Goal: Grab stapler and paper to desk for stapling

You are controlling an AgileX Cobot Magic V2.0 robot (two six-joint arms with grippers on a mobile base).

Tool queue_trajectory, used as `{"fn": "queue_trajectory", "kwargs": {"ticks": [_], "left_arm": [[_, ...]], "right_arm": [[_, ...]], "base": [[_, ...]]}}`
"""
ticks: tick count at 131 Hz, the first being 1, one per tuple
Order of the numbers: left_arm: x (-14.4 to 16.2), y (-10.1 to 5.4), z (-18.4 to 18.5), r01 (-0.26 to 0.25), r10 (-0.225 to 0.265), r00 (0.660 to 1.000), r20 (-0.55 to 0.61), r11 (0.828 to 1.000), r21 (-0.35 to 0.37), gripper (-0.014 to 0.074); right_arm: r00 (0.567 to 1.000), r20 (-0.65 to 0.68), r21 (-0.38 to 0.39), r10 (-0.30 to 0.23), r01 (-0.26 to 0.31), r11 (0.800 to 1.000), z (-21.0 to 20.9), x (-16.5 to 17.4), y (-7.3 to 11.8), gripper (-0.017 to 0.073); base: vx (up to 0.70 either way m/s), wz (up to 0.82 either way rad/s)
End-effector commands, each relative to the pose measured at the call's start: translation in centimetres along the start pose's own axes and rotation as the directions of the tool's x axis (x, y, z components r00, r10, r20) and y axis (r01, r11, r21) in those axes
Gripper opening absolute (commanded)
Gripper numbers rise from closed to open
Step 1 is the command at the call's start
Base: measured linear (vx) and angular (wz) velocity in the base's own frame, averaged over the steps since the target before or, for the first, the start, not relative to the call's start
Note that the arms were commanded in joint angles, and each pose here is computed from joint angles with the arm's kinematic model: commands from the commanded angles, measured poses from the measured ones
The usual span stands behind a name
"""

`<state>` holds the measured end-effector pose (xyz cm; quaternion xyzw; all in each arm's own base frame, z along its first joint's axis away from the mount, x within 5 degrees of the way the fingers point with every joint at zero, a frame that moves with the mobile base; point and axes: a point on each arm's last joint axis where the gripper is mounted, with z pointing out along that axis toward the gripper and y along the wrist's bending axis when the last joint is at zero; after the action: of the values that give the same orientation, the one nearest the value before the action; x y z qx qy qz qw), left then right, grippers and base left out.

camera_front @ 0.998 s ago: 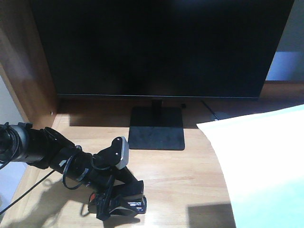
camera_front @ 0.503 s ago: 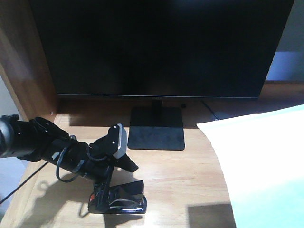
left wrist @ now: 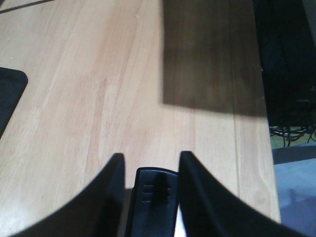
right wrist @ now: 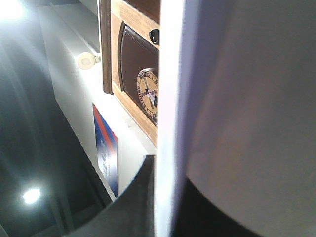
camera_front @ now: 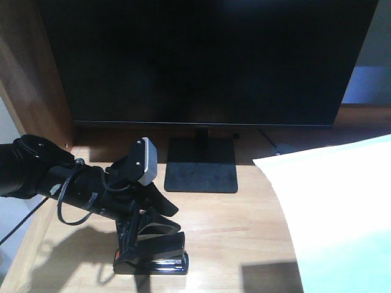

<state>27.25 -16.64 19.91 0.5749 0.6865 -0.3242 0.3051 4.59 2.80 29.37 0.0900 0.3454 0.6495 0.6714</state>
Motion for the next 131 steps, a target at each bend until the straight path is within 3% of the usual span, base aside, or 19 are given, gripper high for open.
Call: {"fn": "queue_trajectory", "kwargs": {"ticks": [1, 20, 68, 131], "left_arm": [[-2.0, -0.6, -1.1, -0.026, 0.025, 0.997, 0.068, 1.000, 0.009, 0.0113], [-1.9, -0.9, -1.3, -0.054, 0.053, 0.998, 0.044, 0.998, 0.018, -0.0009], [-1.7, -0.6, -1.0, -0.047, 0.047, 0.998, 0.033, 0.999, 0.009, -0.0008], [0.2, 0.5, 0.9, 0.012, -0.012, 1.000, -0.014, 1.000, 0.021, -0.0008]], "right_arm": [[1.000, 0.023, -0.063, -0.018, 0.019, 0.998, 0.7, -0.4, 0.9, -0.0006], [1.000, 0.023, -0.063, -0.018, 0.019, 0.998, 0.7, -0.4, 0.9, -0.0006], [1.000, 0.022, -0.063, -0.018, 0.019, 0.998, 0.7, -0.4, 0.9, -0.0006], [1.000, 0.022, -0.063, -0.018, 0.019, 0.998, 0.7, -0.4, 0.9, -0.0006]], "base": [[0.00, 0.00], [0.00, 0.00], [0.00, 0.00], [0.00, 0.00]]}}
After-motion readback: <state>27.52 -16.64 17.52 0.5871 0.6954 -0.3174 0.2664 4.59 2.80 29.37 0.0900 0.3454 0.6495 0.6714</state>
